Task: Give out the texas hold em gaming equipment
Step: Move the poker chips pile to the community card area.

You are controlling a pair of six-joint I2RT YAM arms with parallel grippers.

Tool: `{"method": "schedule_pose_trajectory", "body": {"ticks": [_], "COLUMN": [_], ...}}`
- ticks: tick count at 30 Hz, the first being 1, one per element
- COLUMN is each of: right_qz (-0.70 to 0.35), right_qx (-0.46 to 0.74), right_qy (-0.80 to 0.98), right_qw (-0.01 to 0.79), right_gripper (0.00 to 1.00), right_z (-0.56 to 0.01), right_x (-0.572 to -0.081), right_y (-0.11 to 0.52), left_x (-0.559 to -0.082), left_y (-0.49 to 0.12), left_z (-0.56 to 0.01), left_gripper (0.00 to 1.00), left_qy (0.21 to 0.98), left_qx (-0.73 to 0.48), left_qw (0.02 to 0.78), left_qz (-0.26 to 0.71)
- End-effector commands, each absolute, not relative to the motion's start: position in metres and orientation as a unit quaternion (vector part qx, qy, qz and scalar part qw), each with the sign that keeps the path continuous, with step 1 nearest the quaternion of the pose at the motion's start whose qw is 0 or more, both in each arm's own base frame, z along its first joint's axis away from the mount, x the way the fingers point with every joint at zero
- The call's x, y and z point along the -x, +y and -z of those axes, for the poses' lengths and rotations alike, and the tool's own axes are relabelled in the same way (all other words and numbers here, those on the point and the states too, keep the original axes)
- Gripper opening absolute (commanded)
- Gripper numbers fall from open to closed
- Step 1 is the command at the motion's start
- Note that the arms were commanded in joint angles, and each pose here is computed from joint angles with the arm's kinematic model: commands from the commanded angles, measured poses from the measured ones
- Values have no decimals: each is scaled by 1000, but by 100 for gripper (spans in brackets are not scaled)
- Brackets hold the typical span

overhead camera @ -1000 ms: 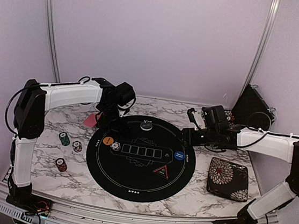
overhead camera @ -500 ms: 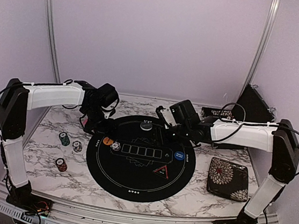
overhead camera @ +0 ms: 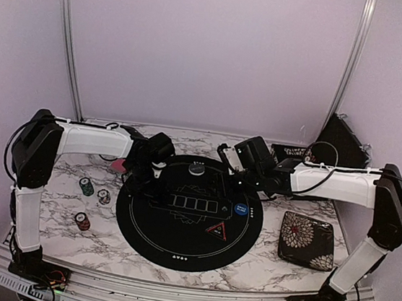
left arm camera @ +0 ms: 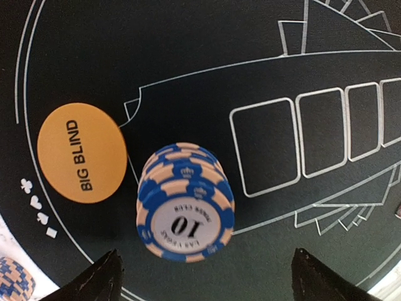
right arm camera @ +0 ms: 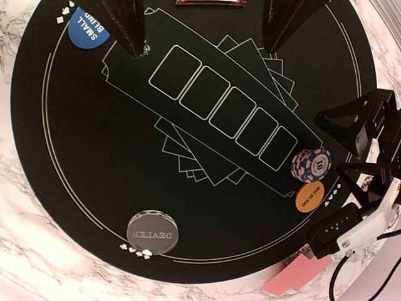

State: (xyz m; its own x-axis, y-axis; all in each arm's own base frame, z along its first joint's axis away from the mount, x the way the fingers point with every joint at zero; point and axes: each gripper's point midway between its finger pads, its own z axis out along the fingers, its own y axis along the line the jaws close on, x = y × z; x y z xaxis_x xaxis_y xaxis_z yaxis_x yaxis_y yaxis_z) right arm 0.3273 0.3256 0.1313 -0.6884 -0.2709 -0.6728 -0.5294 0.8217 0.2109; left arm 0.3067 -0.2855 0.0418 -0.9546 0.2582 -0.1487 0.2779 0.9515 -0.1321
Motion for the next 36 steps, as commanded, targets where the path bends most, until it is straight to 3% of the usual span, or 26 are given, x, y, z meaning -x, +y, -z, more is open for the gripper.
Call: {"method": "schedule_pose_trajectory", "body": {"ticks": [1, 11, 24, 36], "right_qz": [-193, -205, -210, -215], "right_qx": [196, 182, 181, 179], "right_qy": [895, 892, 890, 887], "right_qw": [352, 361, 362, 368], "right_gripper": [61, 61, 61, 61], "right_z": [-147, -153, -153, -157], "right_x": [-336, -338, -337, -336], "right_y": [304, 283, 276, 274], "left_x": [-316, -327, -332, -331], "left_y": [-298, -303, -293, -291], "left_z": [-40, -29, -23, -16], "left_gripper": [94, 80, 76, 65], "left_qy": [985, 987, 989, 990], "left_qx": [-131, -125, -115, -114], "left_qw": [76, 79, 84, 76], "left_qz": [79, 61, 31, 21]}}
